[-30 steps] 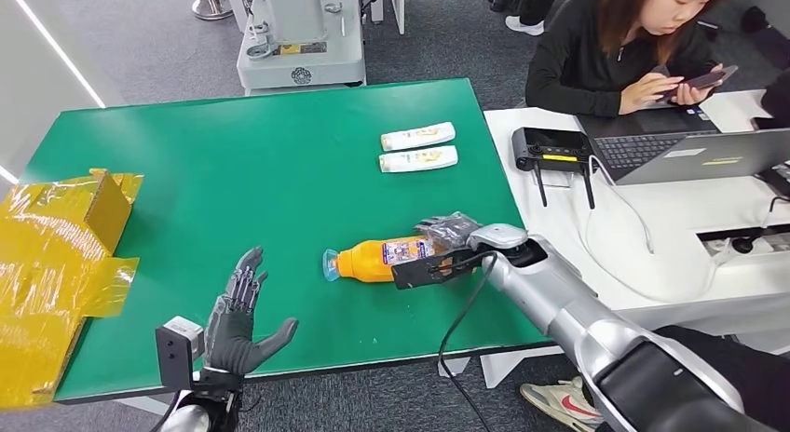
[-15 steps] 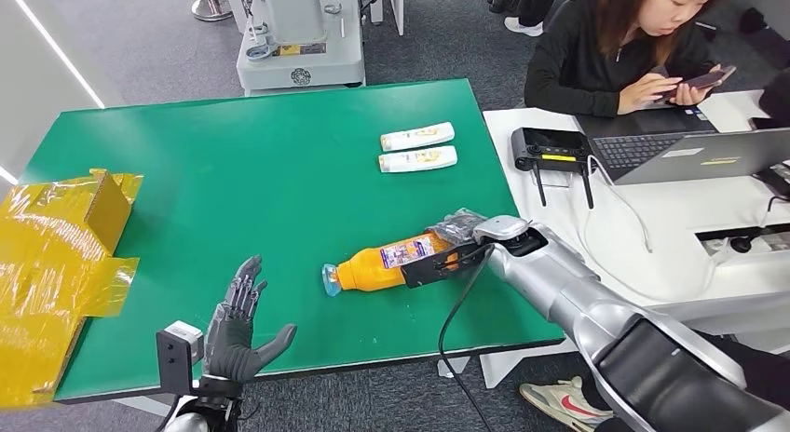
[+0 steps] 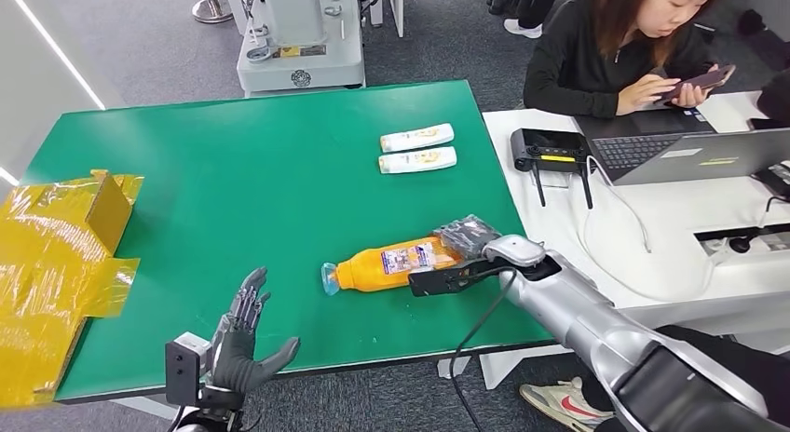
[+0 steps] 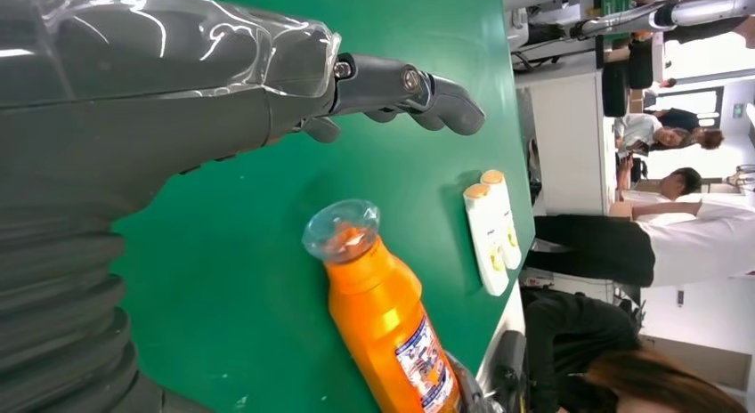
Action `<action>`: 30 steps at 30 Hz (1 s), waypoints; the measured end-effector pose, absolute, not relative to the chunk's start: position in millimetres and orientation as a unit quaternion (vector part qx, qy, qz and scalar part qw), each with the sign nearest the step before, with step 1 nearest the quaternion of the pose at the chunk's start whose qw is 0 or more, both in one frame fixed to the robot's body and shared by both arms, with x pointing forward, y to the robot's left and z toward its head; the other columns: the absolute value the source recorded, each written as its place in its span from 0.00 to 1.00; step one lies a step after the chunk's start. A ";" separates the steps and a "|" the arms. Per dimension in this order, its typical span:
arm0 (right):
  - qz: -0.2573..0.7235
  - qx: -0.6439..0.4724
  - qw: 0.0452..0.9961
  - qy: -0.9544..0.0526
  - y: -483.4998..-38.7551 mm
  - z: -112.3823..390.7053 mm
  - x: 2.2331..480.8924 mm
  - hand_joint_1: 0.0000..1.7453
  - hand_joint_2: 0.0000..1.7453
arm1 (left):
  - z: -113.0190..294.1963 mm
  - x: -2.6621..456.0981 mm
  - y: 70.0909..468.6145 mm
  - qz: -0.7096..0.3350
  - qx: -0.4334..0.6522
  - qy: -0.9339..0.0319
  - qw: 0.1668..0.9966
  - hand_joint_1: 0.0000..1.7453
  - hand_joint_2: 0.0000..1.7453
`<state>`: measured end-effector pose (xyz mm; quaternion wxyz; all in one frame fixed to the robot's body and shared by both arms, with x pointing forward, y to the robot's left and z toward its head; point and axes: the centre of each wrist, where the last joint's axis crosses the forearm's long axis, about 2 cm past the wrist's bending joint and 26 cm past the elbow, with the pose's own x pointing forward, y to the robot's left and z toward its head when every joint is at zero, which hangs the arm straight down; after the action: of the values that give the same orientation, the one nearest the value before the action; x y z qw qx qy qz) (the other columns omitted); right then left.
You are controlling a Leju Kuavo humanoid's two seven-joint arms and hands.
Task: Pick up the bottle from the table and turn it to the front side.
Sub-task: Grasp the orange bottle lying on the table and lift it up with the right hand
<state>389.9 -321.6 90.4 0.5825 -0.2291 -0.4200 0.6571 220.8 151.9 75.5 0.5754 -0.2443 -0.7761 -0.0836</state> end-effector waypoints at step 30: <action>0.268 -0.026 0.608 -0.747 -237.6 50.3 289.2 1.00 1.00 | 77.6 231.2 165.0 -0.049 -0.255 -0.775 0.577 0.00 1.00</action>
<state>289.2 -237.6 50.3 0.6080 -0.0257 -0.7468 0.2683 231.2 165.0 77.6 0.5766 -0.2550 -0.7747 -0.0492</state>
